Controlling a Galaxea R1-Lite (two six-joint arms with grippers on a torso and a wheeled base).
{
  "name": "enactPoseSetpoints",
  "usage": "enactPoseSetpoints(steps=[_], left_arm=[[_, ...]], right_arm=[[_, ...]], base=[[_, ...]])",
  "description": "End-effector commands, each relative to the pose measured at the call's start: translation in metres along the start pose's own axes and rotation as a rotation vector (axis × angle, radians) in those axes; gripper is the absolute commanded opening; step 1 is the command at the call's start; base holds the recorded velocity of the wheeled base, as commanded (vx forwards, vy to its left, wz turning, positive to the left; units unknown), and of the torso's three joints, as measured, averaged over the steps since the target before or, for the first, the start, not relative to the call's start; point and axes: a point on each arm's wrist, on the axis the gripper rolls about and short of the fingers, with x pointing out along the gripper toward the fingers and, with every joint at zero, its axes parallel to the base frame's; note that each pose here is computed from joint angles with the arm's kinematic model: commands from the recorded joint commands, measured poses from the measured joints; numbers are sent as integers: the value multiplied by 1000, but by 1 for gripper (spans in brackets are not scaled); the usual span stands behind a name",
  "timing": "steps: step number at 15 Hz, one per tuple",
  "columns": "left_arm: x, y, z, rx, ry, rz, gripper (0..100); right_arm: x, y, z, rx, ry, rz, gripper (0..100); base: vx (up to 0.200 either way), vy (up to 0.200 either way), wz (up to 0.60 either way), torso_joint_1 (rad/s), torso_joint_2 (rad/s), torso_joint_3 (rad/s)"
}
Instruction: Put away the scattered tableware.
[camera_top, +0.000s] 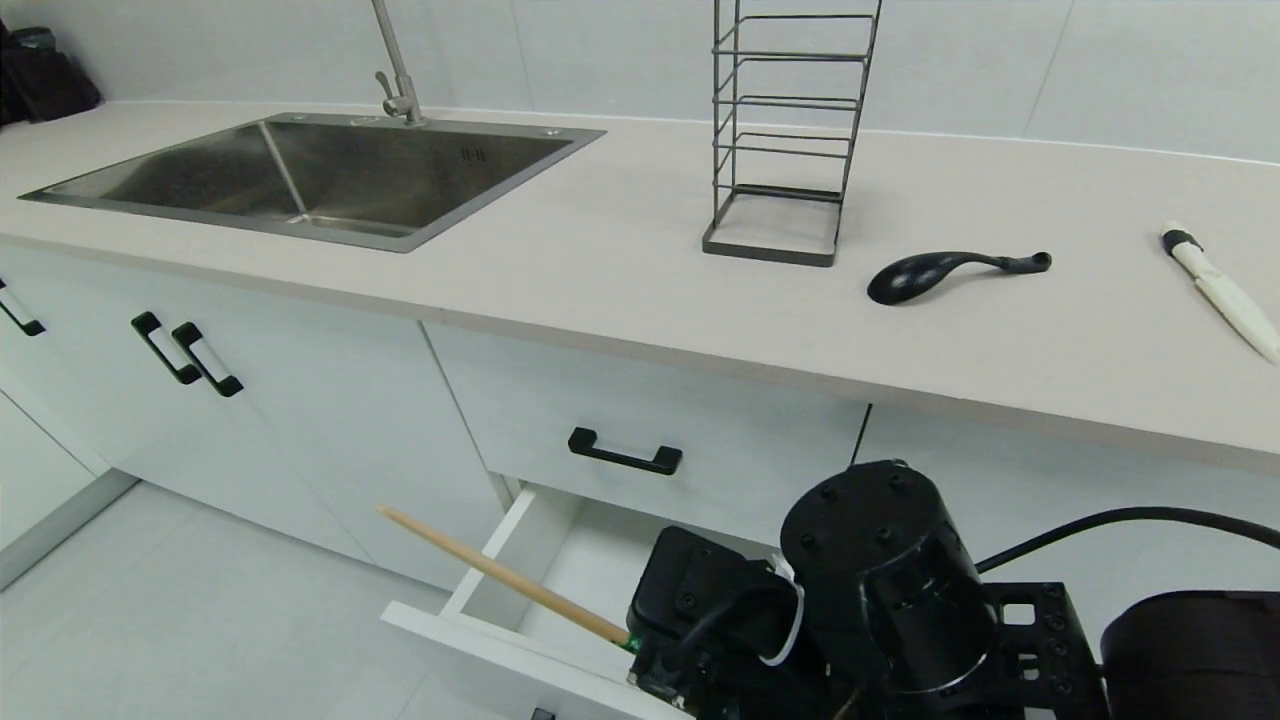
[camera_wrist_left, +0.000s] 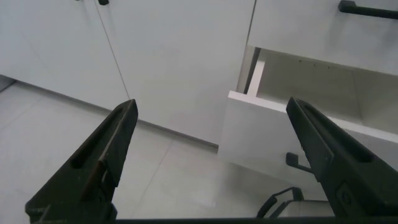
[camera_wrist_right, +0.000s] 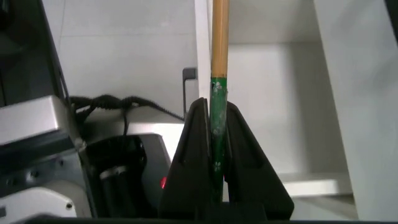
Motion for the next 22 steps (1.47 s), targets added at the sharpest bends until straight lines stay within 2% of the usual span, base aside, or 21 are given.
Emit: enactPoseSetpoints(steps=[1, 5, 9, 11, 17, 19, 22], left_arm=[[0, 0, 0, 0, 1, 1, 100], [0, 0, 0, 0, 1, 1, 100], [0, 0, 0, 0, 1, 1, 100], [0, 0, 0, 0, 1, 1, 100], [0, 0, 0, 0, 1, 1, 100], [0, 0, 0, 0, 1, 1, 100], [0, 0, 0, 0, 1, 1, 100]], right_arm=[[7, 0, 2, -3, 0, 1, 0], [12, -4, 1, -23, 20, -33, 0], [15, -27, 8, -2, 10, -141, 0], [18, -41, 3, -19, 42, -210, 0], [36, -41, -8, -85, 97, -206, 0], [41, -45, -18, -137, 162, -195, 0], [53, -46, -25, -136, 210, -181, 0]], base=[[0, 0, 0, -256, 339, 119], [0, 0, 0, -199, 304, 117], [0, 0, 0, -21, 203, 40], [0, 0, 0, 0, 0, 0], [0, 0, 0, 0, 0, 0], [0, 0, 0, 0, 0, 0], [0, 0, 0, 0, 0, 0]])
